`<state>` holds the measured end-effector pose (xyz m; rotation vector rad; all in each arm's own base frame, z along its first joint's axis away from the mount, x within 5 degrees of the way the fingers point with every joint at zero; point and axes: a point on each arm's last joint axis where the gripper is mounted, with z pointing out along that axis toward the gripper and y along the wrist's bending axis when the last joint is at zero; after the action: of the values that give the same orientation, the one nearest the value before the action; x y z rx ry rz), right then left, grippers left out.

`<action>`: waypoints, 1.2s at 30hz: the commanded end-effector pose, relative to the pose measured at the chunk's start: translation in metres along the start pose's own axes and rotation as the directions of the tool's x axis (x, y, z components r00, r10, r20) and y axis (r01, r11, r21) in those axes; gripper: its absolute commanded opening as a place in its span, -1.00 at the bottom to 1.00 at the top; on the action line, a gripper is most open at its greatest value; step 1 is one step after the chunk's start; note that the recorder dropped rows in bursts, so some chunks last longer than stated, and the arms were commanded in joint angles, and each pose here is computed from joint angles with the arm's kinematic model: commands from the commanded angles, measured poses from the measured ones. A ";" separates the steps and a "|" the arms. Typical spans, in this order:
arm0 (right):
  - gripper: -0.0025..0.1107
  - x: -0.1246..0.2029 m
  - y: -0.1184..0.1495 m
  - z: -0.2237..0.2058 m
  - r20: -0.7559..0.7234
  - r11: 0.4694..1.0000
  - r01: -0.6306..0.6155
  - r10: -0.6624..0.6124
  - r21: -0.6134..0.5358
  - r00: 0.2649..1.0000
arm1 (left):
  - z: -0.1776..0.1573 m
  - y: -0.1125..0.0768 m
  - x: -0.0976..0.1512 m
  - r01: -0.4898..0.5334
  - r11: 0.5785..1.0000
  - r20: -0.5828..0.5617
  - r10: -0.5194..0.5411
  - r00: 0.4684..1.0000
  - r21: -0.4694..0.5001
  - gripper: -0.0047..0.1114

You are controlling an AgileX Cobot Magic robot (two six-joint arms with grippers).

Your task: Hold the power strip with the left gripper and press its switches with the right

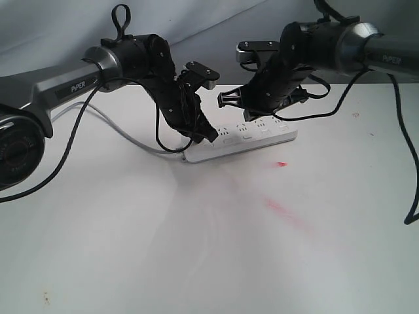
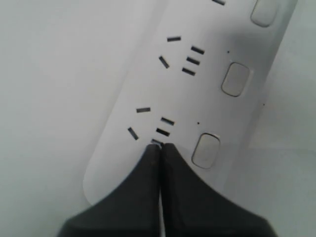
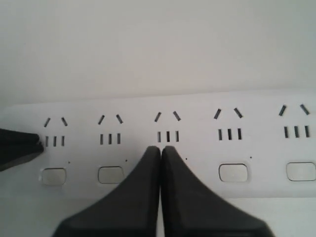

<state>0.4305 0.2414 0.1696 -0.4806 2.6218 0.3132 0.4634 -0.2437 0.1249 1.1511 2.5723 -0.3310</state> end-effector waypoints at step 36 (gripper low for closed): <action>-0.96 0.029 -0.007 0.051 -0.148 1.000 0.005 -0.002 0.016 0.989 | 0.021 0.001 0.012 0.008 1.000 -0.066 -0.007 0.998 0.015 -0.92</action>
<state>0.4328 0.2429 0.1297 -0.4906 2.7001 0.2906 0.4634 -0.2437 0.1249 1.1511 2.5723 -0.3310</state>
